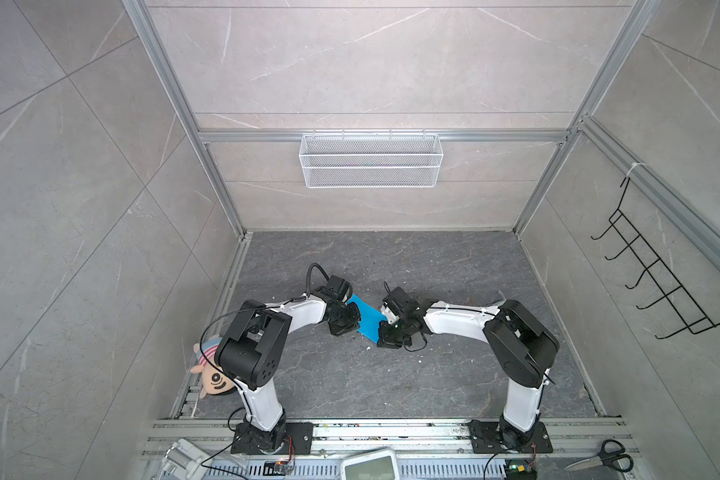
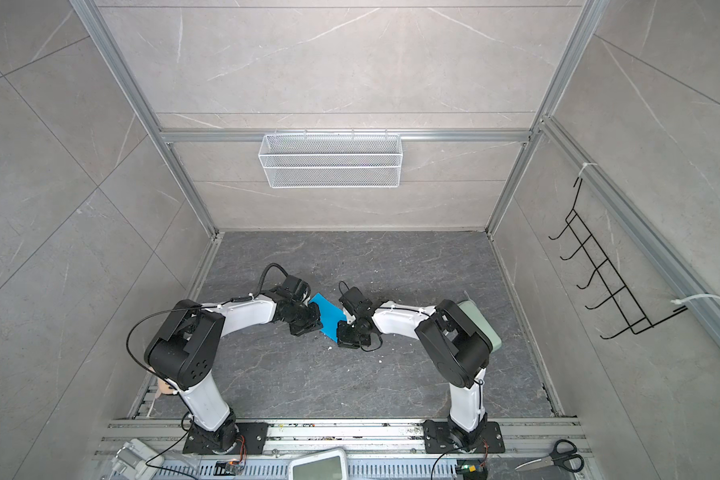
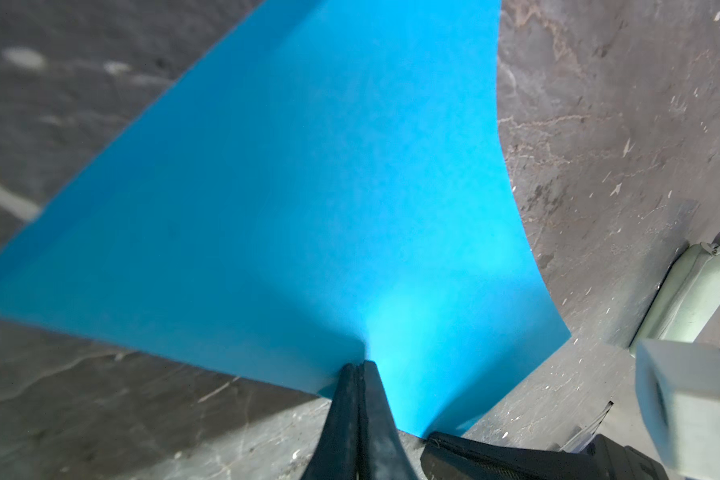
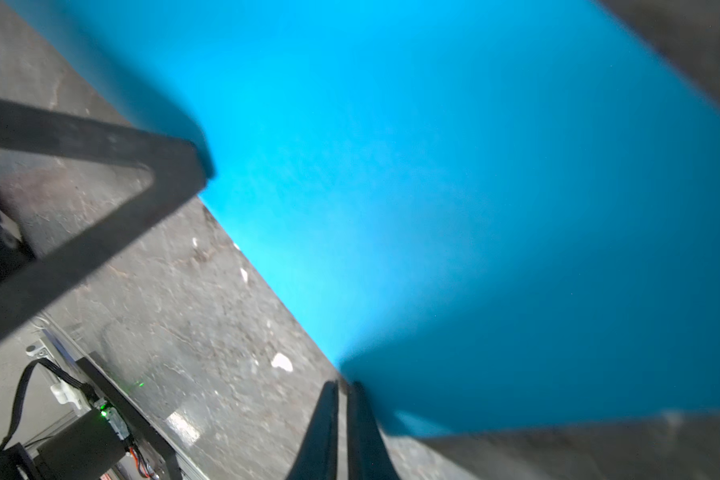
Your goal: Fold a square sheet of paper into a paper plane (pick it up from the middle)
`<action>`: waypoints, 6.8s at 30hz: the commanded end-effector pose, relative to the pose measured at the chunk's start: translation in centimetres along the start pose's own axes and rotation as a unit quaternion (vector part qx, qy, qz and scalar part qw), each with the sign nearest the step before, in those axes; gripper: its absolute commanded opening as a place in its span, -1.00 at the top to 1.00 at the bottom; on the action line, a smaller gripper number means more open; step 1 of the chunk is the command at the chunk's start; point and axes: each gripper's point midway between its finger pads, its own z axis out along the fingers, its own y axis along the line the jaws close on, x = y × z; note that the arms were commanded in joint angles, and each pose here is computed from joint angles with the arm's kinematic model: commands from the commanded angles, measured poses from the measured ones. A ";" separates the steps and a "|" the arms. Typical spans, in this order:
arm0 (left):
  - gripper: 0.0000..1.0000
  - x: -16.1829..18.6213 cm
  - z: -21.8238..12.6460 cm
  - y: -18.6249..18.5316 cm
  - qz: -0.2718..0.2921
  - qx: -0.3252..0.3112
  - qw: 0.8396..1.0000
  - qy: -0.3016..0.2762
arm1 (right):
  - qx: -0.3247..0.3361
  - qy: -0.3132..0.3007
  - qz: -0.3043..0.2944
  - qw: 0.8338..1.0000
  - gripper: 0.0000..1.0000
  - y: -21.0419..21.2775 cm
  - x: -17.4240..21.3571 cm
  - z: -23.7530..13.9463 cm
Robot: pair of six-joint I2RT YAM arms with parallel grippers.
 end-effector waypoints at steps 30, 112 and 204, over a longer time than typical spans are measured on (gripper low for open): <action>0.84 0.2 -0.2 -1.8 0.073 0.025 0.996 0.037 | -0.016 -0.026 -0.019 0.999 0.73 2.1 -4.0 0.9; 0.68 -3.5 -4.4 1.2 0.140 -0.183 0.972 -0.031 | 0.052 0.013 0.018 0.998 0.74 -2.5 -1.6 3.5; -0.07 -5.2 -3.3 -6.0 0.036 0.067 0.994 -0.079 | -0.111 -0.102 0.026 0.988 -0.15 -3.9 -4.9 -6.6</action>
